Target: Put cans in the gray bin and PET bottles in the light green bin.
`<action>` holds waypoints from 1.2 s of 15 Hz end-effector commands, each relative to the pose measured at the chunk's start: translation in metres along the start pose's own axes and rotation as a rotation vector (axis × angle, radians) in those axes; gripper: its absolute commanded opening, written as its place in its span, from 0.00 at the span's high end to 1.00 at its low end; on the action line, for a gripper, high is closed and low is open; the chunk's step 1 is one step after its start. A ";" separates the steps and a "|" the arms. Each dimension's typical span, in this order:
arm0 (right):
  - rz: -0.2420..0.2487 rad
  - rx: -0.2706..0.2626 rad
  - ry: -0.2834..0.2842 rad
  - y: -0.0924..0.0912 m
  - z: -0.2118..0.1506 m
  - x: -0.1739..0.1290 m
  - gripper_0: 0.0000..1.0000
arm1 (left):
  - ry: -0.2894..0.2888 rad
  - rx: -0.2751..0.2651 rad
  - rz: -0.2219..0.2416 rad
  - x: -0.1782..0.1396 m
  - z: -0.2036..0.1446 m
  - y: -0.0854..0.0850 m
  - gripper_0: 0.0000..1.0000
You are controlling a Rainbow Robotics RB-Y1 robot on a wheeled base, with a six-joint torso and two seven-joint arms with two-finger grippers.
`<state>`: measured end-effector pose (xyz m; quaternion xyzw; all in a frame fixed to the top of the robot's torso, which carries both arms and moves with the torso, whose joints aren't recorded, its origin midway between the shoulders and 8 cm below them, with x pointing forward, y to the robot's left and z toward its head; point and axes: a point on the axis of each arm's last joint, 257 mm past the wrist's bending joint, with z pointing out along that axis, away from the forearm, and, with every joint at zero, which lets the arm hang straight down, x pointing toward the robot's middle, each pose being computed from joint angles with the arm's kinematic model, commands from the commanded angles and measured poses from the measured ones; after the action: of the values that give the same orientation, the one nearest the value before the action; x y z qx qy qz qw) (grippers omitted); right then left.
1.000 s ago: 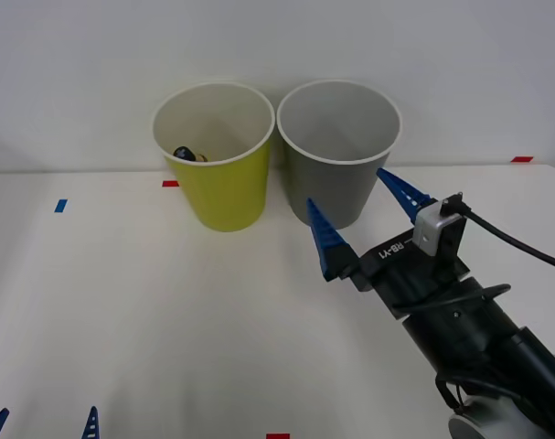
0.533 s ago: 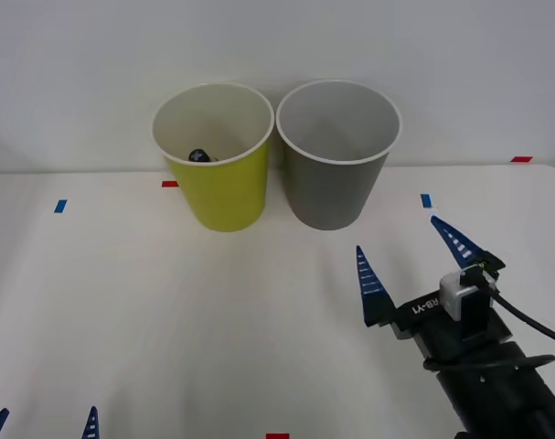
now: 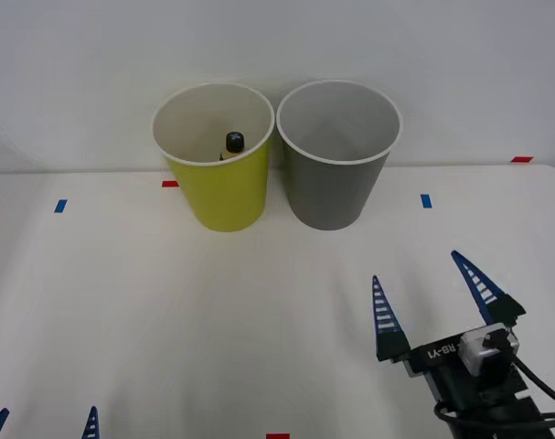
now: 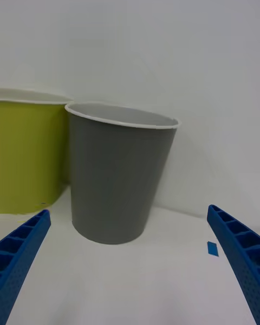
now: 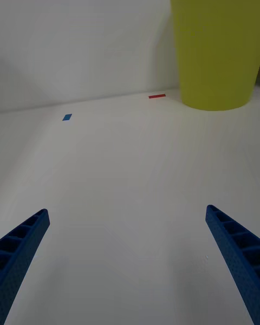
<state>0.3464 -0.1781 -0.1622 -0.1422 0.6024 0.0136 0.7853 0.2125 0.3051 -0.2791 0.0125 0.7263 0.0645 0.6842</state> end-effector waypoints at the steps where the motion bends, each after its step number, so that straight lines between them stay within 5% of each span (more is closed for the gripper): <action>1: -0.070 0.061 0.085 -0.014 -0.045 0.024 0.00 | 0.000 0.000 0.000 0.000 0.000 0.000 0.00; 7: -0.058 0.098 0.226 -0.015 -0.107 0.050 0.00 | 0.000 0.000 0.000 0.000 0.000 0.000 0.00; 12: 0.043 0.131 0.262 -0.012 -0.127 0.054 0.00 | 0.000 0.000 0.000 0.000 0.000 0.000 0.00; 18: 0.055 0.128 0.280 -0.008 -0.133 0.057 0.00 | 0.000 0.000 0.000 0.000 0.000 0.000 0.00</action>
<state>0.2383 -0.2265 -0.2456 -0.0761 0.7089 -0.0234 0.7008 0.2125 0.3051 -0.2791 0.0125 0.7263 0.0645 0.6842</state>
